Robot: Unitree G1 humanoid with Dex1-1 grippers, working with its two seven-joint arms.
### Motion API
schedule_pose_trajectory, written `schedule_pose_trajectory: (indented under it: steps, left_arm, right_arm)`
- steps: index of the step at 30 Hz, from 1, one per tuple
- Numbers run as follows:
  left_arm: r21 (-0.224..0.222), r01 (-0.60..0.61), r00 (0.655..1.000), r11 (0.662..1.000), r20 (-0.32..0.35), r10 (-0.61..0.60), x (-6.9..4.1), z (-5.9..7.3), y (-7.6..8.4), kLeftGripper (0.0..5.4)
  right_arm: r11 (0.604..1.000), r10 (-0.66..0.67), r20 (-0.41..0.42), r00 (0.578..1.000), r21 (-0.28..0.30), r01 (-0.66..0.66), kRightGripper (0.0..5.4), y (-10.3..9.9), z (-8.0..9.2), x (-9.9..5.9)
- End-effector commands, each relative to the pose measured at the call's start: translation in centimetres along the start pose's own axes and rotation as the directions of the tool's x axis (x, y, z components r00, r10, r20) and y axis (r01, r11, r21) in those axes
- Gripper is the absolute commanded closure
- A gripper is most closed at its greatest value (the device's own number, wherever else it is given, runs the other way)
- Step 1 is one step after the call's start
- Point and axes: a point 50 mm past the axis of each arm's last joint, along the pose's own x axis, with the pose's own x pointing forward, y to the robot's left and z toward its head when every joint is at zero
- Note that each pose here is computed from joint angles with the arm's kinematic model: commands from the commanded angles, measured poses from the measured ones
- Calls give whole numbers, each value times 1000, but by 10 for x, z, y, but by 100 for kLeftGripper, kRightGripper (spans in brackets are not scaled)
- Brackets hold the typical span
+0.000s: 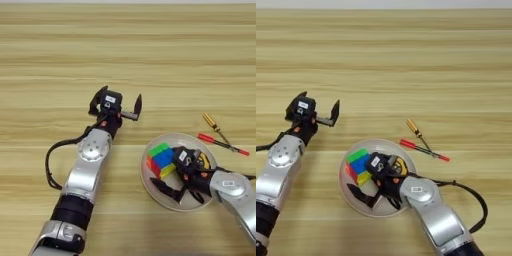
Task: Move the objects on the table
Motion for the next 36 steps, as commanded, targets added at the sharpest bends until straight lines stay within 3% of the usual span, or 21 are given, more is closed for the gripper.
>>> schedule_pose_trajectory:
  steps: [1,3,23,36]
  left_arm:
    - [7,-1,1000,1000,-5,1,2,0,-2,4]
    - [7,-1,1000,1000,-5,1,2,0,-2,4]
    - [8,-5,1000,1000,-3,5,2,-1,-1,0]
    - [9,-5,1000,1000,-5,5,3,-3,0,0]
  right_arm:
    - [999,-37,-30,999,-11,37,0,-5,-5,3]
    - [1000,-30,-29,999,-7,30,0,-4,-5,5]
    - [999,-46,-5,999,14,46,200,-7,-3,10]
    - [997,-77,96,992,8,77,203,-19,21,3]
